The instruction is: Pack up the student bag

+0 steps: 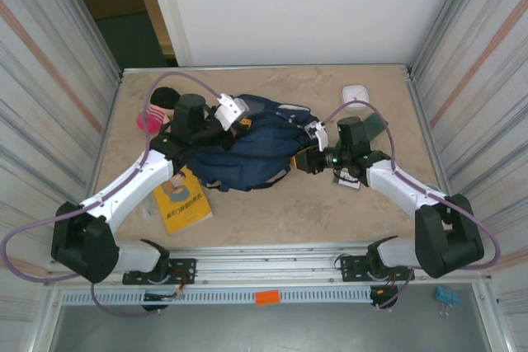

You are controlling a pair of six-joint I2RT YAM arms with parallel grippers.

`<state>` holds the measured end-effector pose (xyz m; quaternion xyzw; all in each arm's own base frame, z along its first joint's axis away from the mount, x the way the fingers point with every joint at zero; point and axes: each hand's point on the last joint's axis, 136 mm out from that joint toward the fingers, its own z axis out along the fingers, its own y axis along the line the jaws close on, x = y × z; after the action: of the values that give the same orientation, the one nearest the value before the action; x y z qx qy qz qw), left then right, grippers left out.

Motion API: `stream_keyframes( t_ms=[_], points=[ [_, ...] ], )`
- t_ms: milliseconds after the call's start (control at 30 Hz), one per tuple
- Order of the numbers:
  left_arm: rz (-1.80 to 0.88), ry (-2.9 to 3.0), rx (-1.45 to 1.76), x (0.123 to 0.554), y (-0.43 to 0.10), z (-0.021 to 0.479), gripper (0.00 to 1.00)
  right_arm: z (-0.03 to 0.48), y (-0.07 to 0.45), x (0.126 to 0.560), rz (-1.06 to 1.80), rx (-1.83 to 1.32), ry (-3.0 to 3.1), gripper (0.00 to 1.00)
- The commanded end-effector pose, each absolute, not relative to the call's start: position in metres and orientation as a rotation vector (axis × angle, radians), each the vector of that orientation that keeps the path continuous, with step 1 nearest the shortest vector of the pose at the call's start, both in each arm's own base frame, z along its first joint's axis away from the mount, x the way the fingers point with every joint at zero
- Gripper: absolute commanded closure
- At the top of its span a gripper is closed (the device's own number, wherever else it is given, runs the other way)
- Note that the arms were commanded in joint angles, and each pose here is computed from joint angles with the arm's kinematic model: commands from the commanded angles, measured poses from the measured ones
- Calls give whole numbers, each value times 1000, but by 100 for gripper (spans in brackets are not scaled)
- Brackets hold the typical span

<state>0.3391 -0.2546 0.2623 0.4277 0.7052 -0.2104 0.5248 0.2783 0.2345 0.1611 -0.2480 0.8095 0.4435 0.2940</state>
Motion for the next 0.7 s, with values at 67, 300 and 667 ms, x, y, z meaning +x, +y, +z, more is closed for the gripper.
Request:
stream_keyframes(
  t_ms=[67, 300, 667],
  points=[
    [-501, 1537, 982, 333, -254, 308, 100, 186, 242, 289, 1264, -673, 2068, 81],
    [-447, 1594, 903, 342, -243, 303, 100, 185, 238, 288, 1244, -665, 2090, 98],
    [-198, 1767, 685, 376, -215, 273, 100, 208, 254, 255, 1190, -814, 2048, 98]
  ],
)
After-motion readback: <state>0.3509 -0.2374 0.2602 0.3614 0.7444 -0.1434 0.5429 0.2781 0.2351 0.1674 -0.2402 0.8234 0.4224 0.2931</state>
